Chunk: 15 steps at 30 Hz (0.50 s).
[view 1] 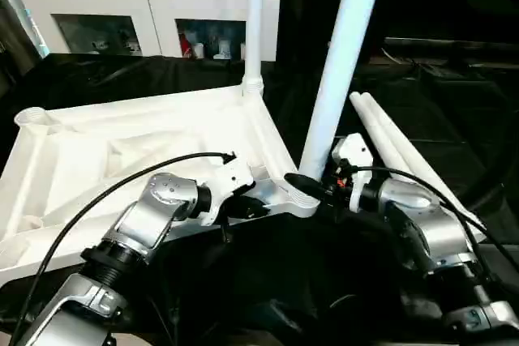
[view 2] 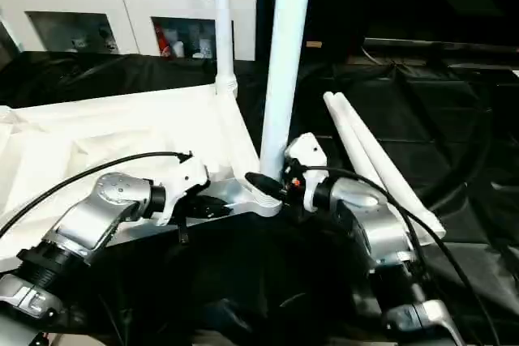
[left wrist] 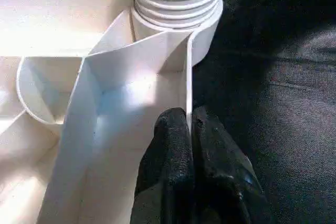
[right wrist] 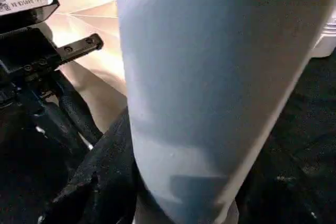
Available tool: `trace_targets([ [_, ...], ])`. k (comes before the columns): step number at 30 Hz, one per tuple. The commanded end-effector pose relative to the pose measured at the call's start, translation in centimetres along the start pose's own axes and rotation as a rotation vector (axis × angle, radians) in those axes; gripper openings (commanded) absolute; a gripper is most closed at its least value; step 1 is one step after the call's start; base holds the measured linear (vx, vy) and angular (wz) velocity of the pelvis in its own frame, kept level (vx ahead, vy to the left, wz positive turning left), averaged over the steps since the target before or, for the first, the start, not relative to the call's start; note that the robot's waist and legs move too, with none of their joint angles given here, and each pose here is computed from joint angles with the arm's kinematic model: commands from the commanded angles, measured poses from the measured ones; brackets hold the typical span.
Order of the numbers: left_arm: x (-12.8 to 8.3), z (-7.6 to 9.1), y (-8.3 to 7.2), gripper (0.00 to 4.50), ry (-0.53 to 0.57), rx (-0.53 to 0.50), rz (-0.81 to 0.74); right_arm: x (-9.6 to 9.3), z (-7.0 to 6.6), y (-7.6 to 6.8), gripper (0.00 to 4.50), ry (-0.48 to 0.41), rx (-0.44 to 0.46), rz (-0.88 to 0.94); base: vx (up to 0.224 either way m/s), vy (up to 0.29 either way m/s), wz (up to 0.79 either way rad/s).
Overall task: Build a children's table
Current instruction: Insert table leg to table base
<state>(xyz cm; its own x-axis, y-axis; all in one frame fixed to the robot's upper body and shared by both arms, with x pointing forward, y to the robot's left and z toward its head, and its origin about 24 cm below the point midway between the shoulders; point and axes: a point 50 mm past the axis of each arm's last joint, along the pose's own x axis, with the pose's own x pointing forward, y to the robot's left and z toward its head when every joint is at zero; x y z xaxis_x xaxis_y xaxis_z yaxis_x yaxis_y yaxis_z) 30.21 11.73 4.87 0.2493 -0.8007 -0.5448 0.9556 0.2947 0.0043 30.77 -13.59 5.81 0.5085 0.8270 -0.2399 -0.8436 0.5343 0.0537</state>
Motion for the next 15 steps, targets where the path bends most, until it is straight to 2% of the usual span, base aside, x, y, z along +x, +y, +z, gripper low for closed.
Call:
trace_targets([
  [1,-0.64,1.17,0.23,0.00,-0.036,0.058,-0.011,-0.26,-3.34,0.75,1.92,0.124,0.087,0.056,0.000,0.000,0.00],
  [9,-1.24,1.85,-0.08,0.00,-0.040,0.132,-0.114,-0.29,-3.14,0.87,1.92,0.117,0.062,0.138,0.000,0.000,0.00],
  [15,-1.27,1.91,0.44,0.00,-0.041,0.111,-0.065,-0.20,-3.39,0.66,1.92,0.122,0.045,0.120,0.000,0.000,0.00],
])
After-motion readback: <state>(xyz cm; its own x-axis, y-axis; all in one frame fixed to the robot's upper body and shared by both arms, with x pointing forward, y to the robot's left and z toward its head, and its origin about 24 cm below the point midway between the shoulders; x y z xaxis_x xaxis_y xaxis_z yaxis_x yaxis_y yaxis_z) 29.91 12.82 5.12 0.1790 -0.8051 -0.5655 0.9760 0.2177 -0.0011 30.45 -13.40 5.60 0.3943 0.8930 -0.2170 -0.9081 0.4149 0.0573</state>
